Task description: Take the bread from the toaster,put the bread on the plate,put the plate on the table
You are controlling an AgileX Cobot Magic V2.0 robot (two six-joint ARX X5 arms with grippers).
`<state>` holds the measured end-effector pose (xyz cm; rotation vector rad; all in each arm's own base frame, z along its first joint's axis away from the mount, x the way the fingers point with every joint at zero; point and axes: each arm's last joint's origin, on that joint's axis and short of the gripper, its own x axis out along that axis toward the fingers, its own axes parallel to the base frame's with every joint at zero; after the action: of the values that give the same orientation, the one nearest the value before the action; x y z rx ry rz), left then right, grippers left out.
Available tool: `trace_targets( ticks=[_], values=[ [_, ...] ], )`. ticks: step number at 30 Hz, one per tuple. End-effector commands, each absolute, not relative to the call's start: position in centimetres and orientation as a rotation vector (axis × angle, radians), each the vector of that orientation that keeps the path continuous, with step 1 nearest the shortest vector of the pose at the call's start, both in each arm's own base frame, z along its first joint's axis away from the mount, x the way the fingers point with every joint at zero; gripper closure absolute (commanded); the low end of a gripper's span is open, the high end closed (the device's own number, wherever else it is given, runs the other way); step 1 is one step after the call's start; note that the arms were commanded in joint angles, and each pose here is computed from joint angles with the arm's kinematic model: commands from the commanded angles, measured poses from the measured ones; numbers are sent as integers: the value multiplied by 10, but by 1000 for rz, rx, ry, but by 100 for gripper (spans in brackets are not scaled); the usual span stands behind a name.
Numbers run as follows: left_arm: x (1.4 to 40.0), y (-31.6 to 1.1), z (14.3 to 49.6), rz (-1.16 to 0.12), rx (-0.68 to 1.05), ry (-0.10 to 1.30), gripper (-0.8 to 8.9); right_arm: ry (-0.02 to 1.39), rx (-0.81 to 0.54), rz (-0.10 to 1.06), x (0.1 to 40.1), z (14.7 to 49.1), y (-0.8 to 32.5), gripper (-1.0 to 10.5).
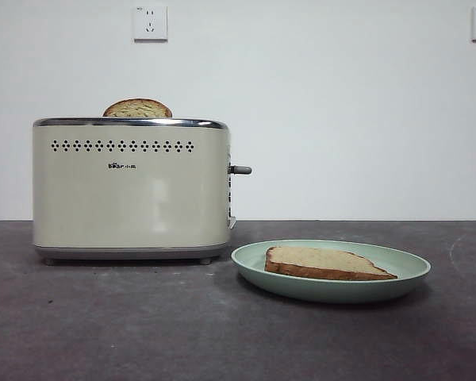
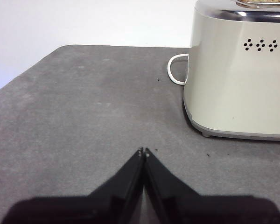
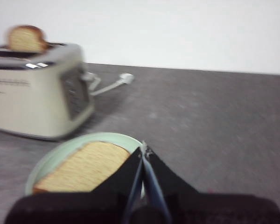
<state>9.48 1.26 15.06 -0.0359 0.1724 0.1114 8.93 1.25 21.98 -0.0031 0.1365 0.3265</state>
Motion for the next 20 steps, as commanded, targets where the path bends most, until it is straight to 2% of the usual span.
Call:
trace_targets(
  ticks=[1, 14, 20],
  values=[
    [95, 13, 147, 120, -45, 177, 817, 132, 23, 297, 90, 201, 12, 946],
    [95, 13, 147, 120, -46, 177, 817, 192, 28, 280, 93, 151, 11, 946],
    [95, 13, 147, 120, -46, 177, 817, 190, 28, 279, 94, 151, 11, 946]
  ],
)
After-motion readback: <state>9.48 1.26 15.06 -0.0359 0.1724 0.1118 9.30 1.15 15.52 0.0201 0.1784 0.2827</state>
